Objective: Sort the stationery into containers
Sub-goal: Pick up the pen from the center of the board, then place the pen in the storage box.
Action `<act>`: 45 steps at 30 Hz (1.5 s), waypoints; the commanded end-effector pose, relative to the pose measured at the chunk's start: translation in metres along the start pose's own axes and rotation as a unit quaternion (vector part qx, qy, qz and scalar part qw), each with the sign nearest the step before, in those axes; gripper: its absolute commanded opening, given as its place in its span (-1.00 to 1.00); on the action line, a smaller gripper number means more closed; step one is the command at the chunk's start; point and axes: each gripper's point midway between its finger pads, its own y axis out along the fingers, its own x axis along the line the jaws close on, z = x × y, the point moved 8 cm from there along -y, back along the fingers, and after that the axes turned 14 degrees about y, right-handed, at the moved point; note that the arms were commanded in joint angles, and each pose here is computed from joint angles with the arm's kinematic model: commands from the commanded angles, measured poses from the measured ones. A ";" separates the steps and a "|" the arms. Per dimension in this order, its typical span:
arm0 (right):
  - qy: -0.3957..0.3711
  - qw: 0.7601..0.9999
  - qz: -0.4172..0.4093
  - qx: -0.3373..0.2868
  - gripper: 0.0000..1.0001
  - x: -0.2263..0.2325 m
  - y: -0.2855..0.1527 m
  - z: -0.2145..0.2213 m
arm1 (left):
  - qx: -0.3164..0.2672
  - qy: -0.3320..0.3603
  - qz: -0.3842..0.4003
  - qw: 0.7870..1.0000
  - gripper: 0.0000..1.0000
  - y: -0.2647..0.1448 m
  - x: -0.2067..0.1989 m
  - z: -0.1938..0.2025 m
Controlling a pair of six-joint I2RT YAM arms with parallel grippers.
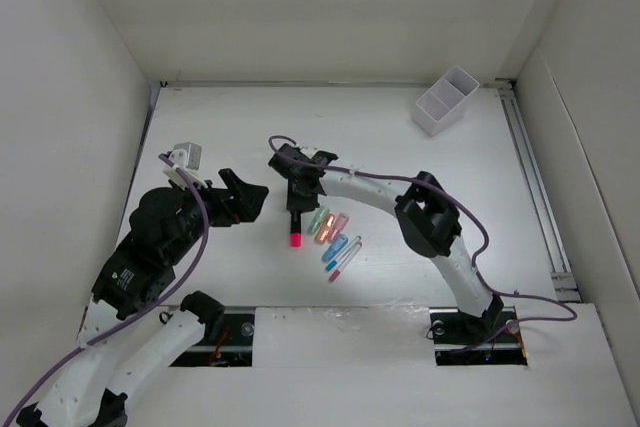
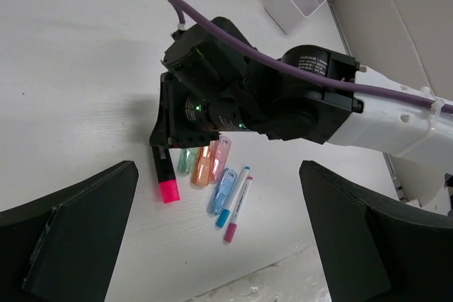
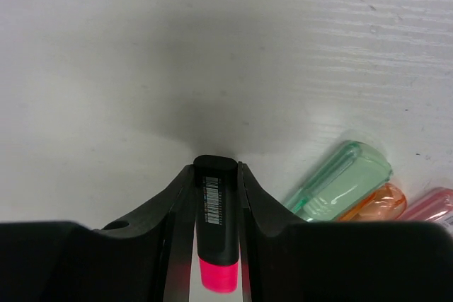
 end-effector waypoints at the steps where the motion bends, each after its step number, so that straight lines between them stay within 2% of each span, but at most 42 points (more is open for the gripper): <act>1: 0.022 0.997 -0.075 -0.019 -1.00 0.031 -0.044 -0.026 | -0.025 0.007 0.002 1.000 0.99 -0.003 -0.001 -0.009; 6: 0.089 0.980 -0.157 -0.080 -1.00 0.035 -0.096 -0.104 | -0.014 0.008 0.004 1.000 0.99 0.004 -0.002 -0.007; 7: 0.109 0.975 -0.165 -0.104 -1.00 0.025 -0.102 -0.135 | -0.007 0.008 0.009 1.000 0.99 0.007 -0.003 -0.006; 10: 0.140 0.964 -0.158 -0.161 -1.00 -0.004 -0.121 -0.189 | 0.003 0.004 0.018 1.000 0.99 0.015 -0.005 -0.001; 11: 0.168 0.954 -0.152 -0.195 -1.00 -0.027 -0.128 -0.225 | 0.002 0.004 0.018 1.000 0.99 0.017 -0.005 0.000; 12: 0.176 0.951 -0.132 -0.218 -1.00 -0.045 -0.126 -0.242 | 0.008 0.004 0.021 1.000 0.99 0.021 -0.005 0.002; 13: 0.196 0.941 -0.129 -0.243 -1.00 -0.058 -0.132 -0.264 | 0.008 0.004 0.021 1.000 0.99 0.021 -0.005 0.002; 14: 0.225 0.928 -0.109 -0.277 -1.00 -0.092 -0.138 -0.298 | 0.013 0.004 0.020 1.000 0.99 0.025 -0.004 0.005; 16: 0.253 0.903 -0.087 -0.337 -1.00 -0.125 -0.154 -0.334 | 0.019 0.005 0.018 1.000 0.99 0.030 -0.004 0.008; 18: 0.291 0.865 -0.045 -0.406 -1.00 -0.174 -0.165 -0.377 | 0.023 0.005 0.017 1.000 0.99 0.038 -0.004 0.007; 19: 0.308 0.837 -0.022 -0.451 -1.00 -0.201 -0.178 -0.400 | 0.032 0.005 0.018 0.999 0.99 0.041 -0.005 0.009; 20: 0.308 0.836 -0.007 -0.455 -1.00 -0.205 -0.172 -0.401 | 0.025 0.005 0.021 0.999 0.99 0.042 -0.006 0.007; 21: 0.320 0.817 0.002 -0.480 -1.00 -0.225 -0.178 -0.417 | 0.034 0.005 0.018 0.999 0.99 0.047 -0.005 0.009; 23: 0.318 0.800 0.031 -0.507 -1.00 -0.245 -0.173 -0.431 | 0.029 0.005 0.019 0.999 0.99 0.052 -0.007 0.006; 24: 0.322 0.783 0.041 -0.531 -1.00 -0.253 -0.174 -0.440 | 0.029 0.005 0.019 0.999 0.99 0.055 -0.007 0.006; 27: 0.308 0.762 0.080 -0.564 -1.00 -0.273 -0.167 -0.456 | 0.030 0.001 0.019 0.999 0.99 0.063 -0.008 0.006; 28: 0.313 0.740 0.088 -0.589 -1.00 -0.279 -0.173 -0.465 | 0.030 0.001 0.019 0.999 0.99 0.063 -0.008 0.006; 30: 0.294 0.735 0.114 -0.600 -1.00 -0.284 -0.162 -0.472 | 0.035 0.005 0.017 0.999 0.99 0.065 -0.007 0.007; 31: 0.293 0.724 0.121 -0.613 -1.00 -0.286 -0.162 -0.476 | 0.030 0.005 0.019 0.999 0.99 0.066 -0.008 0.005; 33: 0.276 0.727 0.144 -0.612 -1.00 -0.291 -0.144 -0.480 | 0.034 0.005 0.018 0.999 0.99 0.068 -0.008 0.007; 36: 0.270 0.716 0.164 -0.623 -1.00 -0.296 -0.132 -0.486 | 0.037 0.010 0.012 0.999 0.99 0.072 -0.007 0.005; 45: 0.251 0.693 0.188 -0.649 -1.00 -0.300 -0.135 -0.494 | 0.055 0.020 0.007 0.998 0.99 0.083 -0.007 0.007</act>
